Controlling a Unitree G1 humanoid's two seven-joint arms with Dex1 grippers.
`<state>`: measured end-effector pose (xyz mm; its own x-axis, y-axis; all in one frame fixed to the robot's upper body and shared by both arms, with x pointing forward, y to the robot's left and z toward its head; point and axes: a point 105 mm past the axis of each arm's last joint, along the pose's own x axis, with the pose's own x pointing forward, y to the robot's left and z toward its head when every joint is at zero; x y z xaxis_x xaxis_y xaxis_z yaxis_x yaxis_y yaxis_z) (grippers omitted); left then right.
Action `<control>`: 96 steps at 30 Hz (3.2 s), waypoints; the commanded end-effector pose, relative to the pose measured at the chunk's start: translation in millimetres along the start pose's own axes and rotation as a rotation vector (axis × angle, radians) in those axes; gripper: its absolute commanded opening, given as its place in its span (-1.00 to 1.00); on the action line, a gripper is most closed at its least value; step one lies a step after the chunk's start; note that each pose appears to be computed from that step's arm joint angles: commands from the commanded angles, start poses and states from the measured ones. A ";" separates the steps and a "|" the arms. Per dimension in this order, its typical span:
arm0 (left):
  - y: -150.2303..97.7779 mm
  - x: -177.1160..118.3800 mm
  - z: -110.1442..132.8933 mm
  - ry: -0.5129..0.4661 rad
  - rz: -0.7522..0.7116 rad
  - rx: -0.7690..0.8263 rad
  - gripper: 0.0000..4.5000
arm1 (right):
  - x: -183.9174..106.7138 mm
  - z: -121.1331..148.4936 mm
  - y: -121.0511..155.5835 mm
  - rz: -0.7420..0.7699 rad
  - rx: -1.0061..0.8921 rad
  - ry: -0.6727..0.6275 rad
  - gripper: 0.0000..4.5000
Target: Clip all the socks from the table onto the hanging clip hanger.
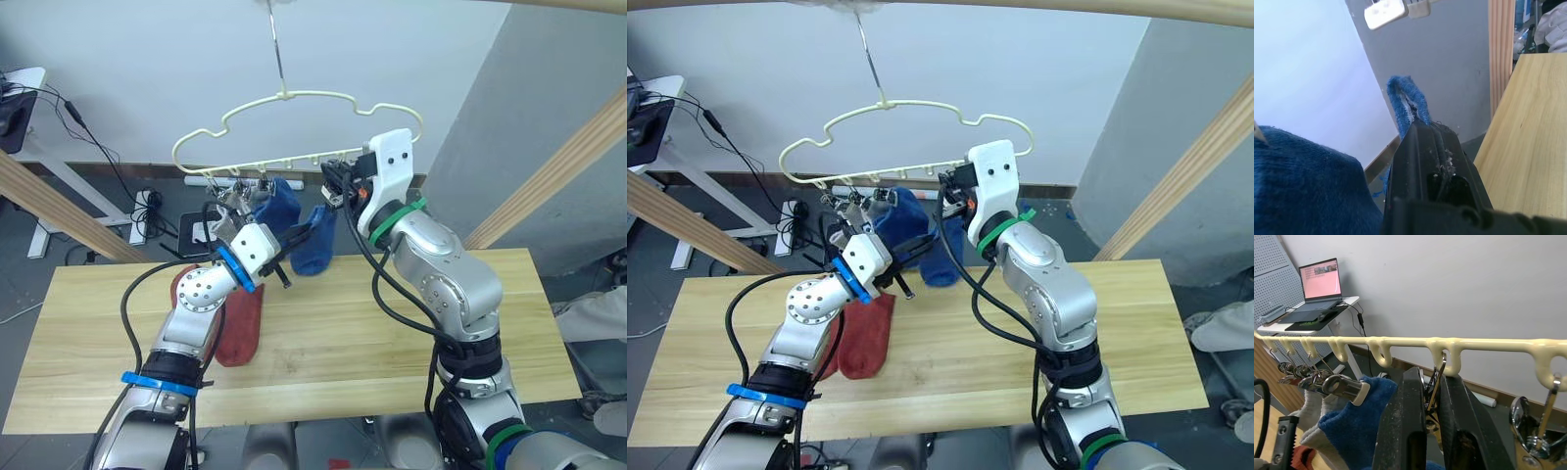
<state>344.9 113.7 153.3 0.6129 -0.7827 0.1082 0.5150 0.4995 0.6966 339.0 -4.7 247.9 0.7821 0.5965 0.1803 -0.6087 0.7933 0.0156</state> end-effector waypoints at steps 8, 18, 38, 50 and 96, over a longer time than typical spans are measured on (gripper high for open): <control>9.9 11.8 22.5 -0.092 -0.006 0.050 -1.00 | -6.2 16.1 15.8 0.062 -0.004 -0.065 -0.99; 15.3 14.9 32.5 -0.128 0.023 0.039 -1.00 | -6.0 13.7 14.3 0.052 -0.029 -0.067 -0.99; 19.2 22.5 49.7 -0.179 0.073 0.023 -1.00 | -5.1 8.6 12.5 0.036 -0.055 -0.067 -0.99; 23.3 23.9 52.3 -0.181 0.110 0.017 -1.00 | -5.2 6.3 10.2 0.023 -0.094 -0.060 -0.99; 43.7 -25.8 65.8 0.019 -0.182 -0.390 -0.08 | -41.4 6.8 -33.0 -0.110 -0.193 -0.010 -0.12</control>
<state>320.8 134.4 210.0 0.5314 -0.8464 -0.0351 0.8019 0.4892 0.3429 327.4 -52.0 231.5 0.8387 0.5274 0.1357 -0.5104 0.8481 -0.1418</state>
